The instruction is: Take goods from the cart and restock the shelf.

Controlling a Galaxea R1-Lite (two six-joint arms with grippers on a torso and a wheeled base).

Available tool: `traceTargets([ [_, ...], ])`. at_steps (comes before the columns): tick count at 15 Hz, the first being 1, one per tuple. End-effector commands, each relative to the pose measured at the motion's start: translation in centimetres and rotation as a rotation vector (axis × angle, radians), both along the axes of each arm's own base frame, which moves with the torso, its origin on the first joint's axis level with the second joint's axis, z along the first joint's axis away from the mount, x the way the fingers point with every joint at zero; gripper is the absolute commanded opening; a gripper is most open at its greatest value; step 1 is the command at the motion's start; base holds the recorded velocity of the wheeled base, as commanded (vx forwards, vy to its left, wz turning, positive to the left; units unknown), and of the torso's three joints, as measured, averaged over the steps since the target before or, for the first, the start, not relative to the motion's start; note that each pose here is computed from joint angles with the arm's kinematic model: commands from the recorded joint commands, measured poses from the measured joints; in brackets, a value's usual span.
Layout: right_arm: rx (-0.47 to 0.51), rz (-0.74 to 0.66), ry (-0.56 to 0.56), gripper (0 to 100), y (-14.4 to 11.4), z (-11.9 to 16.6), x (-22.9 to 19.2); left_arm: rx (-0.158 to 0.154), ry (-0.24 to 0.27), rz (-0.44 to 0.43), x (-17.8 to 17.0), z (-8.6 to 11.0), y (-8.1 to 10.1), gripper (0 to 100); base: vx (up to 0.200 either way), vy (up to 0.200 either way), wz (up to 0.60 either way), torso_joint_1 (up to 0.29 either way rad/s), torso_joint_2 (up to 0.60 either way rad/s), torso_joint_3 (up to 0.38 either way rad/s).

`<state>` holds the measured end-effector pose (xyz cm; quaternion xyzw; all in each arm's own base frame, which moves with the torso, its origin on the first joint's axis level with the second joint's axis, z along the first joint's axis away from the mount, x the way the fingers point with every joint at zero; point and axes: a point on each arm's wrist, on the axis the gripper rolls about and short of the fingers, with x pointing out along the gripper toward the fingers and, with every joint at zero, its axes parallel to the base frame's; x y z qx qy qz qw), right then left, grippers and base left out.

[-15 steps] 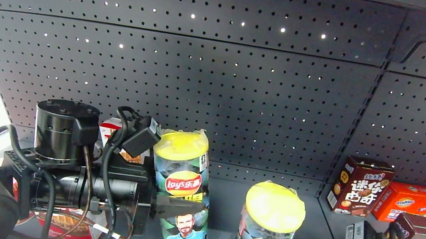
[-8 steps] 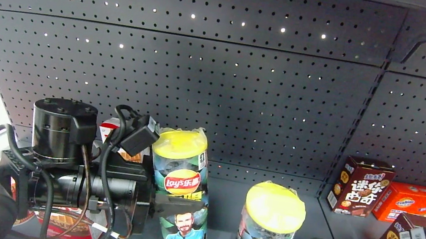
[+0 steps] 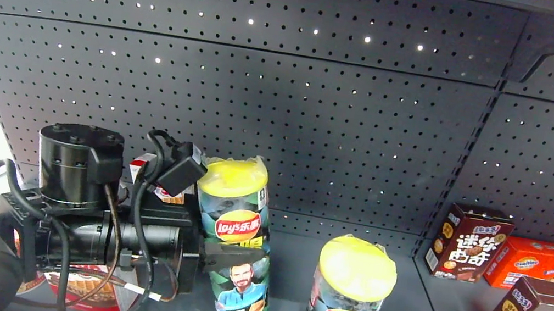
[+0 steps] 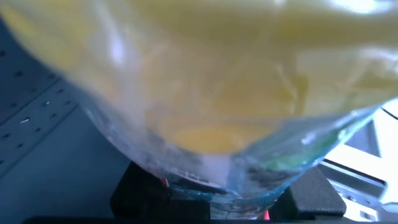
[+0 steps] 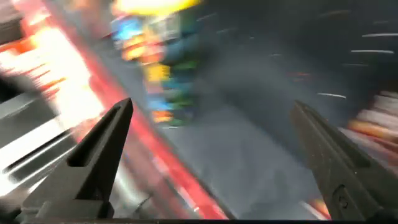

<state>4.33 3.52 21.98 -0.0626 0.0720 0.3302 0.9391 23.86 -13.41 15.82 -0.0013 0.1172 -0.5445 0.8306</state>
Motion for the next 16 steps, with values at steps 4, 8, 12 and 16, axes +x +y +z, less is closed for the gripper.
traceTargets([
  [4,0.117,-0.205,-0.176,100,-4.2,-1.2,-4.9,-0.003,-0.068,0.099,0.1,0.7,-0.9,0,0.0,0.0,0.0,0.0,0.0,0.0],
  [8,0.134,-0.248,-0.187,100,-5.0,-1.7,-6.3,-0.006,-0.085,0.154,1.1,2.6,-1.0,0,0.0,0.0,0.0,0.0,0.0,0.0],
  [12,0.159,-0.296,-0.201,100,-5.3,-2.8,-7.1,-0.03,-0.127,0.145,2.2,5.4,-2.1,0,0.0,0.0,0.0,0.0,0.0,0.0],
  [16,0.158,-0.333,-0.205,100,-5.5,-3.2,-7.8,0.057,-0.019,0.063,1.3,8.4,-1.4,0,0.0,0.0,0.0,0.0,0.0,0.0],
])
